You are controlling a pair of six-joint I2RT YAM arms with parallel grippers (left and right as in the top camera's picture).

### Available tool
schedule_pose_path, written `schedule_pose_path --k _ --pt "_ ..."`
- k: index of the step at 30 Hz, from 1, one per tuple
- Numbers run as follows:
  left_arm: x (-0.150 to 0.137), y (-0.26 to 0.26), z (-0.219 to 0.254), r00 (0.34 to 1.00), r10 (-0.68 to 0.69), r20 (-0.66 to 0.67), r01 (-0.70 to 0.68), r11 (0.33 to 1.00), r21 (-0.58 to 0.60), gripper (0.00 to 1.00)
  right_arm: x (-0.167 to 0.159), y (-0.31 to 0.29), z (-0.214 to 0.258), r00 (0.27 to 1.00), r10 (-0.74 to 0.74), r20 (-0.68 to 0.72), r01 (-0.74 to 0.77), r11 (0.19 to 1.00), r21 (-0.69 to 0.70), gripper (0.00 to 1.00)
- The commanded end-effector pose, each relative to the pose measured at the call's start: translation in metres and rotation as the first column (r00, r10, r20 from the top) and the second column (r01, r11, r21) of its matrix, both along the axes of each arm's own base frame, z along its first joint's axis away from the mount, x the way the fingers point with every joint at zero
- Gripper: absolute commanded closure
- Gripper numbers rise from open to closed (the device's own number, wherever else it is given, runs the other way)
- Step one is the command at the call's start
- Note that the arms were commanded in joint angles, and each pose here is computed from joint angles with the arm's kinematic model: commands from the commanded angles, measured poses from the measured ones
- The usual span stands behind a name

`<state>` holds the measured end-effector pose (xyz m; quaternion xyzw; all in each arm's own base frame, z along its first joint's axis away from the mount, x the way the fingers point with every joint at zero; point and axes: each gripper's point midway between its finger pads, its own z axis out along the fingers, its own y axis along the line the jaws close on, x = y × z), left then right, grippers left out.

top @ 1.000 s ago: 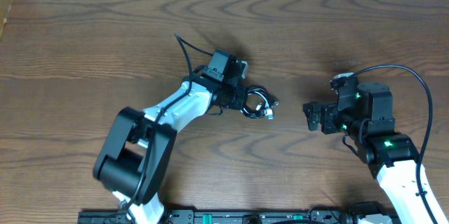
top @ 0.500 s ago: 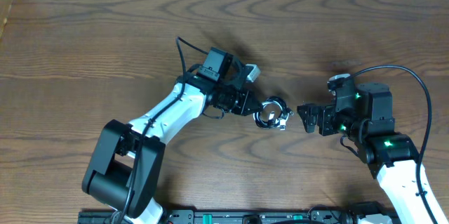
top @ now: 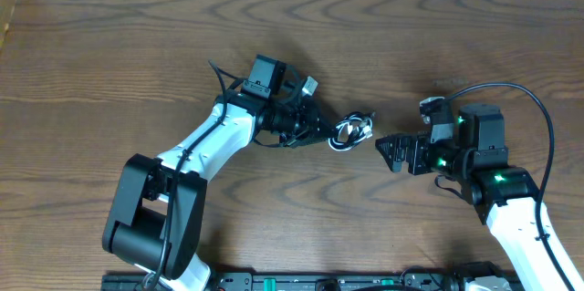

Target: Untangle cables

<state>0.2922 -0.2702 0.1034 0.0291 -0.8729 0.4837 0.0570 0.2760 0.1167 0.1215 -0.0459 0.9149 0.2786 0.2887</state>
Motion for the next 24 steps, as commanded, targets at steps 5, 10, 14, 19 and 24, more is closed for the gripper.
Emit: schedule_pose_path --k 5,10,14,19,24 --pt "-0.012 -0.01 0.021 0.994 -0.022 -0.111 0.011 0.995 -0.1 0.92 0.012 0.008 0.02 0.995 0.036 0.089 -0.039 0.999 0.029 0.01" --pt "-0.02 -0.015 0.03 0.987 -0.057 -0.149 0.034 0.988 -0.152 0.92 0.019 0.009 0.027 0.99 0.037 0.134 -0.041 0.999 0.033 0.01" --pt "-0.025 -0.017 0.038 0.982 -0.087 -0.17 0.053 0.979 -0.196 0.92 0.016 0.016 0.031 0.988 0.066 0.143 -0.076 0.995 0.062 0.05" --pt "-0.026 -0.018 0.038 0.981 -0.089 -0.171 0.055 0.979 -0.197 0.93 0.0 0.037 0.042 0.968 0.191 0.16 -0.216 0.964 0.154 0.12" --pt "-0.025 -0.018 0.037 0.973 -0.066 -0.219 0.025 0.983 -0.184 0.92 -0.012 0.049 0.051 0.951 0.26 0.164 -0.294 0.928 0.231 0.13"
